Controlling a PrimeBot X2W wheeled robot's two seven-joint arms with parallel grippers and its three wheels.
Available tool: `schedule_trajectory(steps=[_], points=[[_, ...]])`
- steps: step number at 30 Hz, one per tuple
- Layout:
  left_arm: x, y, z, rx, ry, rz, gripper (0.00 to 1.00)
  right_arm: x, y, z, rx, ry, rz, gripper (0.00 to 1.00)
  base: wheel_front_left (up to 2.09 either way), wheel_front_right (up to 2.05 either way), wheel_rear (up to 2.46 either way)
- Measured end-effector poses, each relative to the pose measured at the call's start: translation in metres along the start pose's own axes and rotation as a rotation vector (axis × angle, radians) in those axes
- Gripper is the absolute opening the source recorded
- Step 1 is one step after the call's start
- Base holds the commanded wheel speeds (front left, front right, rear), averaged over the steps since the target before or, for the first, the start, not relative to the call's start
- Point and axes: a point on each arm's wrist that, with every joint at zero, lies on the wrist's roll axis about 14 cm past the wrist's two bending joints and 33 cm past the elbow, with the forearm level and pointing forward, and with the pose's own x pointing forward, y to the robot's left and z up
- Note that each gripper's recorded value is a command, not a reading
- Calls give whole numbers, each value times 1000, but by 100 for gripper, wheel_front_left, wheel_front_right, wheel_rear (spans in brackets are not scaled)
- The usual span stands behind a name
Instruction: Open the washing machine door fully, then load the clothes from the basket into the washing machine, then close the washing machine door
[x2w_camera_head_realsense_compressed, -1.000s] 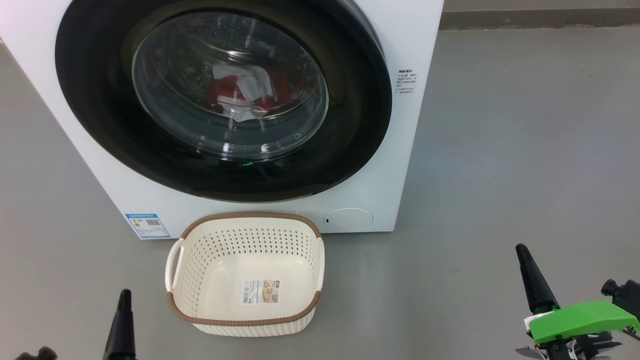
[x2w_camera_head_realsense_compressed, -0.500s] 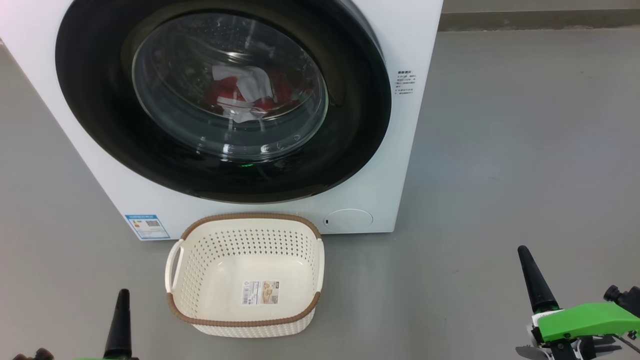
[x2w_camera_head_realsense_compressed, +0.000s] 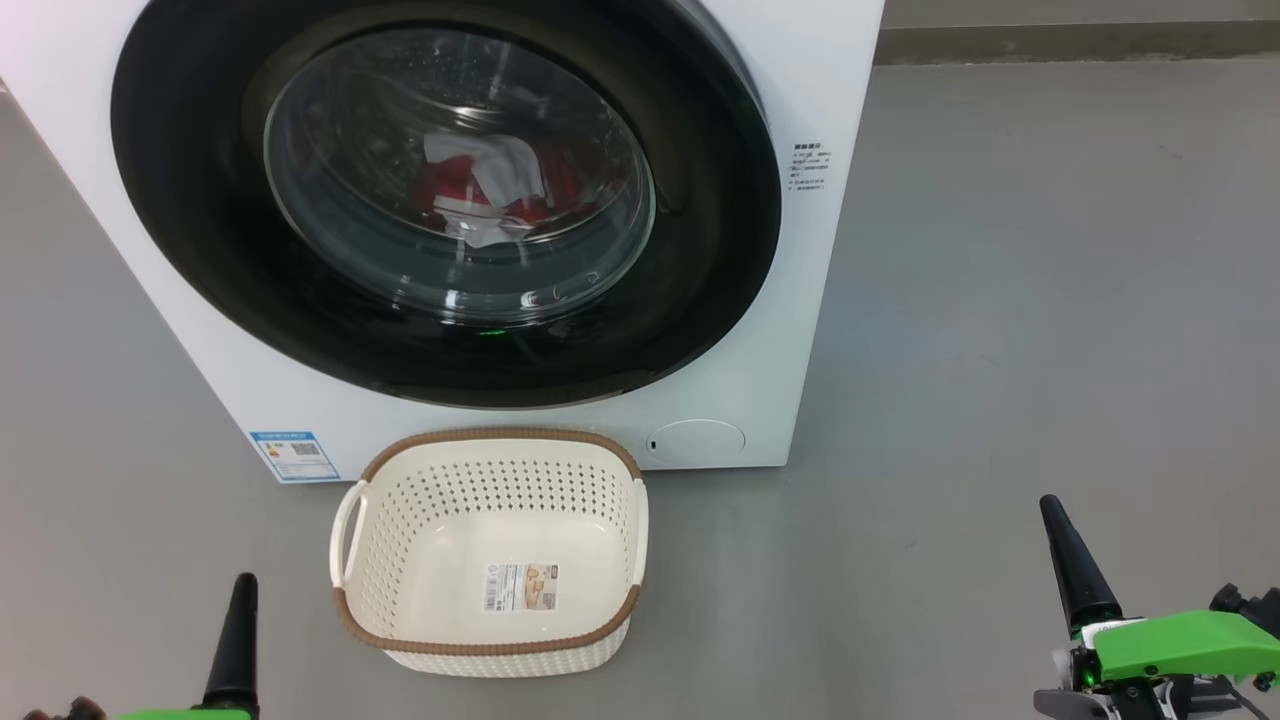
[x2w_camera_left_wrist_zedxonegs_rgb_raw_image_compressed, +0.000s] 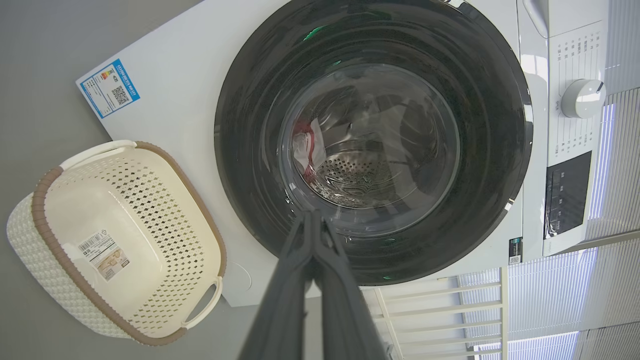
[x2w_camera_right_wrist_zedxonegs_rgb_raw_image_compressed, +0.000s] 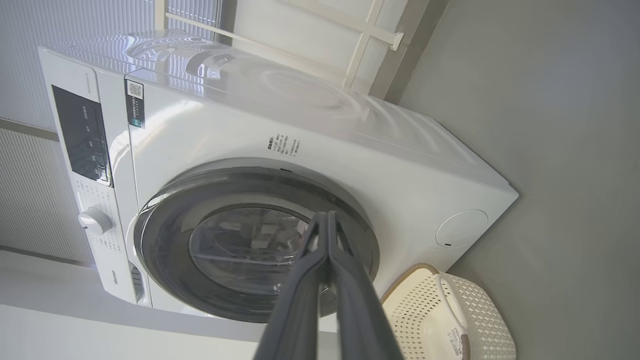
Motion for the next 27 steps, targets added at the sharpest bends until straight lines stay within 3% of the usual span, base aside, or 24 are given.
schedule_trajectory(steps=[27], points=[[6, -2, 0, -255, 19, -10, 0, -2, -1, 0, 272, -3, 5, 0, 0, 0, 0]])
